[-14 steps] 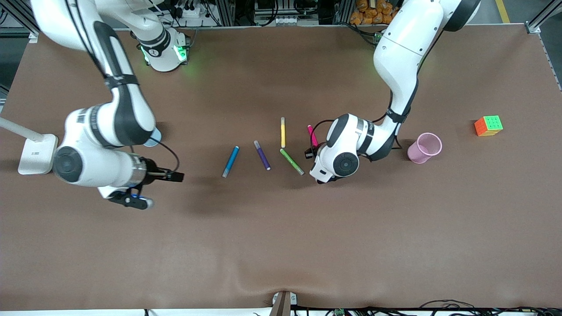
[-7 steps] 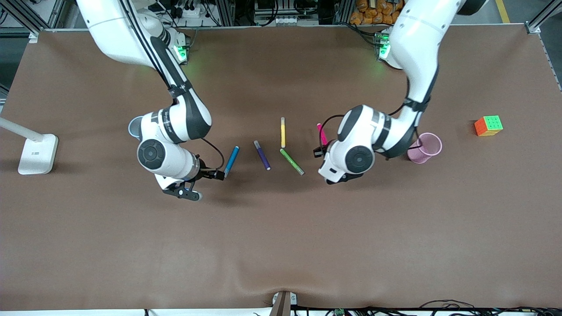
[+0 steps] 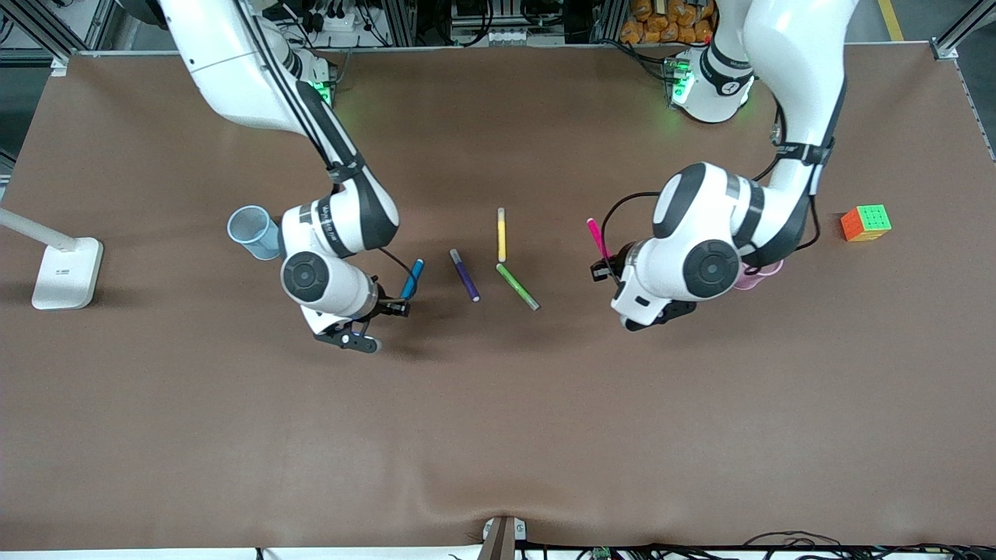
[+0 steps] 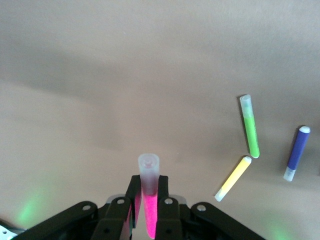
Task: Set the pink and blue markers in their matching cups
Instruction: 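Carry the pink marker toward the pink cup while the right gripper grasps the blue marker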
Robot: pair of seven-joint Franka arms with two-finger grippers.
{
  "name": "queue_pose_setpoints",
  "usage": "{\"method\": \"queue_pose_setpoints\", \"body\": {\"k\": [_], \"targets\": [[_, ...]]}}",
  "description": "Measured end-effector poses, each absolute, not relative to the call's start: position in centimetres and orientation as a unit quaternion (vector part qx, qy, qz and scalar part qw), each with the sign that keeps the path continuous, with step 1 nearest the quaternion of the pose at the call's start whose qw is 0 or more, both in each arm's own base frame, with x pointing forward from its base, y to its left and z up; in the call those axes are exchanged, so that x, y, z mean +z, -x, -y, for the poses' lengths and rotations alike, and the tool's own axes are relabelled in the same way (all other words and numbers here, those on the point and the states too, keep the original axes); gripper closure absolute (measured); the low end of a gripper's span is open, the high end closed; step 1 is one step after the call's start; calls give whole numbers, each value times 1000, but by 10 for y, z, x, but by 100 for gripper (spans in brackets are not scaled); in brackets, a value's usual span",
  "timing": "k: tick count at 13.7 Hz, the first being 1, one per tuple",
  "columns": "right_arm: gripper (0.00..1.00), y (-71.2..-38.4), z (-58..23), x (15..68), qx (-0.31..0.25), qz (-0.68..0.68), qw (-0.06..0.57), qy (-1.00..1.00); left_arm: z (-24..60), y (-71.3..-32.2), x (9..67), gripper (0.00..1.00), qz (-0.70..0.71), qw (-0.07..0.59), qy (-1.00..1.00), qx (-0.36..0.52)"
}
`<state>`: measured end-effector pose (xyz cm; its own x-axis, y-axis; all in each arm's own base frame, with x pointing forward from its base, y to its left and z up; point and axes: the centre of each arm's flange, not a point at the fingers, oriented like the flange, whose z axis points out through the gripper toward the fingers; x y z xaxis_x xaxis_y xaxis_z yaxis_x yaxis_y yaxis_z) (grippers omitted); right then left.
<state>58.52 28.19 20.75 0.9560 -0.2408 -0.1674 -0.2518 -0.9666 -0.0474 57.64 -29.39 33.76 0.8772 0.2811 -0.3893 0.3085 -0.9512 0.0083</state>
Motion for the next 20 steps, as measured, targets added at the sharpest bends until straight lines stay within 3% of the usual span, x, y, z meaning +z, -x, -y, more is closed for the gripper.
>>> {"method": "queue_pose_setpoints", "body": {"k": [4, 6, 11, 12, 13, 16, 20], "targets": [[40, -582, -285, 188, 83, -127, 27, 988, 272, -581, 362, 83, -149, 14, -973, -175], [53, -582, -284, 188, 82, -127, 27, 988, 262, -582, 373, 83, -149, 2, -975, -167], [56, -574, -290, 176, 60, -122, 31, 990, 214, -597, 414, 83, -176, 12, -975, -135], [64, -575, -290, 177, 60, -123, 31, 990, 193, -602, 429, 83, -181, 20, -975, -123], [64, -575, -290, 177, 60, -123, 31, 990, 170, -606, 444, 83, -181, 27, -976, -114], [84, -575, -287, 179, 63, -125, 29, 990, 120, -605, 467, 83, -169, 32, -979, -112], [84, -577, -282, 181, 74, -127, 24, 989, 65, -607, 471, 83, -128, 32, -986, -105]]}}
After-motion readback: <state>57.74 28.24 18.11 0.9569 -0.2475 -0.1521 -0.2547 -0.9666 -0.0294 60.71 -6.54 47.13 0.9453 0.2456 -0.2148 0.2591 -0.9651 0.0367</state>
